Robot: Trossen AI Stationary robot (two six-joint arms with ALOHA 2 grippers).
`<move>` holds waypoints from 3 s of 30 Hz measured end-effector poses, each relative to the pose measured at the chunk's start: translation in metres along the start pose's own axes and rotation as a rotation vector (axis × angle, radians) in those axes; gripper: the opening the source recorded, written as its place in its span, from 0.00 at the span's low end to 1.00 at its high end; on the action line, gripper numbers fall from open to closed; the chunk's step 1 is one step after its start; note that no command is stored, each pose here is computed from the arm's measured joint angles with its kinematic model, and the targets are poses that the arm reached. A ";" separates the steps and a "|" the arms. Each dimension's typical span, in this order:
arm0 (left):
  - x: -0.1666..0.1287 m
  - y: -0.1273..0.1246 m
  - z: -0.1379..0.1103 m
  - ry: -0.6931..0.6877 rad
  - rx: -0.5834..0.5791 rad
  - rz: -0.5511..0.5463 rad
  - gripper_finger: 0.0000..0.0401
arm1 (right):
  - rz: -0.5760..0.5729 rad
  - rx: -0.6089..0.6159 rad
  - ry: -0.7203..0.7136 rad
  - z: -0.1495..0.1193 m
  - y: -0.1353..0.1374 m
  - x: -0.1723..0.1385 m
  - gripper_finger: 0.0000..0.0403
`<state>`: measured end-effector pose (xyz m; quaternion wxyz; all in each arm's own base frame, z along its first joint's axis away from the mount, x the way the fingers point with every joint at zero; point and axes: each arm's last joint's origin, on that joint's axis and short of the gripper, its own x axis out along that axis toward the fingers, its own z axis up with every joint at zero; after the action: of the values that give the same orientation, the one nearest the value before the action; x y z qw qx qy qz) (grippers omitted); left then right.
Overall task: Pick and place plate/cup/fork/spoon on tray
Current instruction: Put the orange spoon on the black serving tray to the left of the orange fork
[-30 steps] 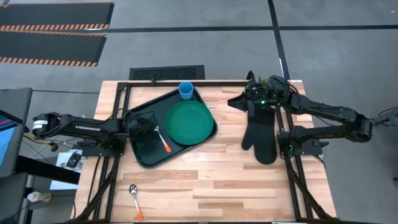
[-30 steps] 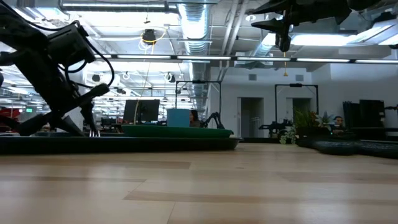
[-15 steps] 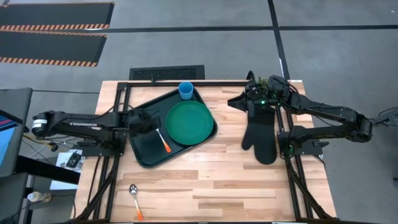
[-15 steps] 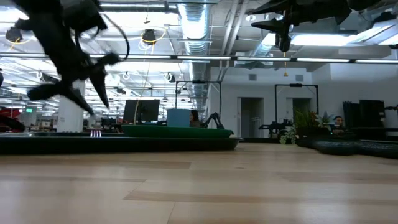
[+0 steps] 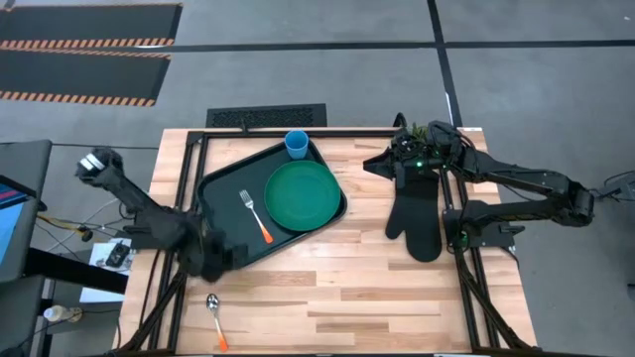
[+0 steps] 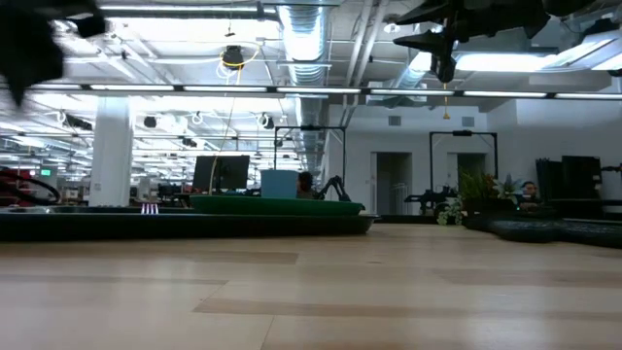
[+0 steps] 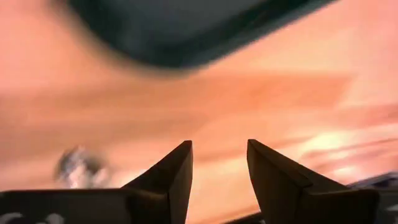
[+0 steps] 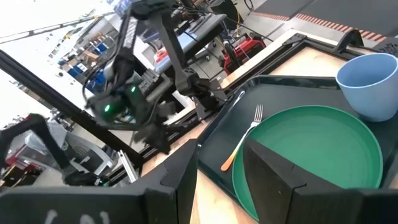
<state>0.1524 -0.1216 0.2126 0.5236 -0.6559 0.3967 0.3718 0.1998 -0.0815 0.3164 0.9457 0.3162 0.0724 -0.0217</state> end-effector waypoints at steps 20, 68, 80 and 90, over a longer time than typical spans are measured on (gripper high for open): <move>0.054 -0.014 -0.133 -0.008 0.140 0.551 0.34 | -0.021 0.004 0.011 -0.002 -0.001 0.000 0.38; 0.095 0.006 -0.118 0.006 0.163 0.525 0.01 | -0.026 0.017 0.041 -0.004 -0.003 0.000 0.38; 0.063 -0.058 -0.145 -0.042 0.192 -0.026 0.00 | -0.015 -0.031 0.049 -0.006 -0.001 0.001 0.38; -0.002 -0.079 -0.091 -0.514 0.251 -0.572 0.00 | 0.029 -0.069 0.065 -0.010 0.008 0.004 0.38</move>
<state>0.2299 -0.2000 0.2610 0.7641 -0.5565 0.0967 0.3116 0.2036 -0.0692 0.3126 0.9533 0.2852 0.0994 0.0049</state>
